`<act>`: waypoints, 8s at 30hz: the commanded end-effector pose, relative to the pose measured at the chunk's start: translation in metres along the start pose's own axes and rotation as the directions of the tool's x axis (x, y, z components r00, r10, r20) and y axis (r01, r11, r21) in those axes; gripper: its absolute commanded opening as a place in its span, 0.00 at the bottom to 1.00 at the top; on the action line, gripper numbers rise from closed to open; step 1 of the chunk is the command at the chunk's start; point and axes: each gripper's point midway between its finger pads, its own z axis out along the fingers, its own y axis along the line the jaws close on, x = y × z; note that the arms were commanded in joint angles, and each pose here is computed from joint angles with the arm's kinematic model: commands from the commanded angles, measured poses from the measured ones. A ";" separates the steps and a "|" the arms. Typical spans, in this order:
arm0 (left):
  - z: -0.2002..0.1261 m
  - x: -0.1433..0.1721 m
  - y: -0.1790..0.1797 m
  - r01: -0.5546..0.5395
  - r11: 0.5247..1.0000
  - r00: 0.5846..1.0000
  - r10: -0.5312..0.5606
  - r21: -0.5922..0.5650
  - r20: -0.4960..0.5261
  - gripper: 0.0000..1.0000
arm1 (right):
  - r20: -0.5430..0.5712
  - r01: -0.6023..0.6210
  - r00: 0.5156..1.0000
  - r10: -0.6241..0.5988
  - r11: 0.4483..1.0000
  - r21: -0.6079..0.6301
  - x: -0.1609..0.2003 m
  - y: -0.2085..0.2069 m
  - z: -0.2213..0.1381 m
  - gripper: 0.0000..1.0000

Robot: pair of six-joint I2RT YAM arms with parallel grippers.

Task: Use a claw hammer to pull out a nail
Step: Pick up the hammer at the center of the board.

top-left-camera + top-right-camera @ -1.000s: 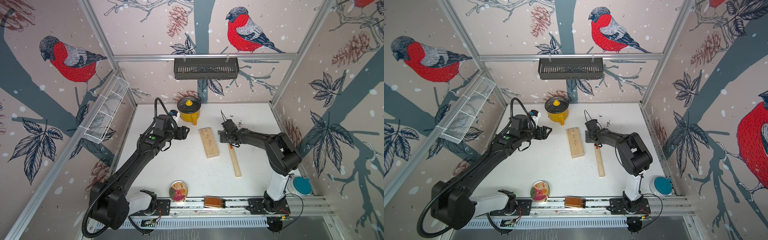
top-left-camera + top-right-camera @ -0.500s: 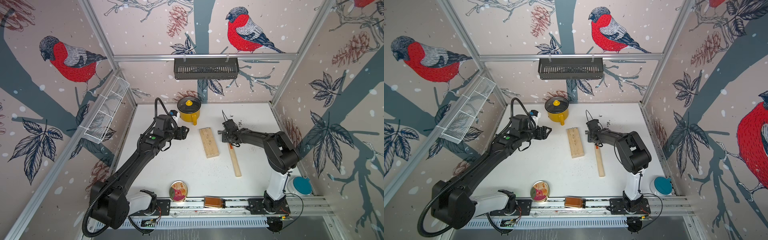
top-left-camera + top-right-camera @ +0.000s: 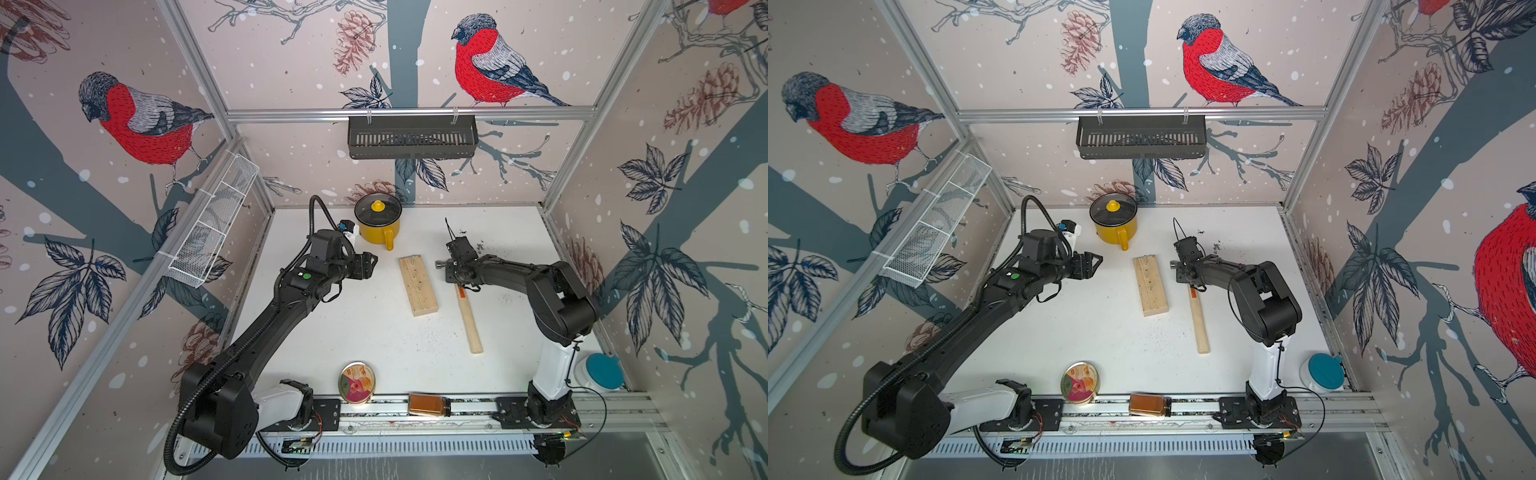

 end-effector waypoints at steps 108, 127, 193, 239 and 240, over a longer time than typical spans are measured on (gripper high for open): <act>-0.002 0.005 -0.081 0.223 0.722 0.975 -0.157 0.655 -0.158 0.69 | 0.610 0.753 0.592 -0.527 0.632 -0.185 -0.008 0.200 -0.241 0.01; -0.001 0.012 -0.093 0.229 0.699 0.972 -0.134 0.678 -0.191 0.62 | 0.611 0.770 0.562 -0.557 0.621 -0.142 -0.009 0.203 -0.242 0.01; -0.004 0.010 -0.094 0.236 0.685 0.971 -0.139 0.689 -0.194 0.02 | 0.588 0.802 0.517 -0.622 0.592 -0.078 -0.015 0.212 -0.241 0.01; -0.025 -0.011 -0.094 0.246 0.603 0.968 -0.198 0.759 -0.157 0.00 | 0.548 0.773 0.554 -0.626 0.631 -0.062 -0.003 0.185 -0.237 0.79; -0.025 -0.012 -0.094 0.248 0.602 0.967 -0.201 0.759 -0.157 0.00 | 0.548 0.773 0.555 -0.626 0.632 -0.062 -0.003 0.185 -0.238 0.80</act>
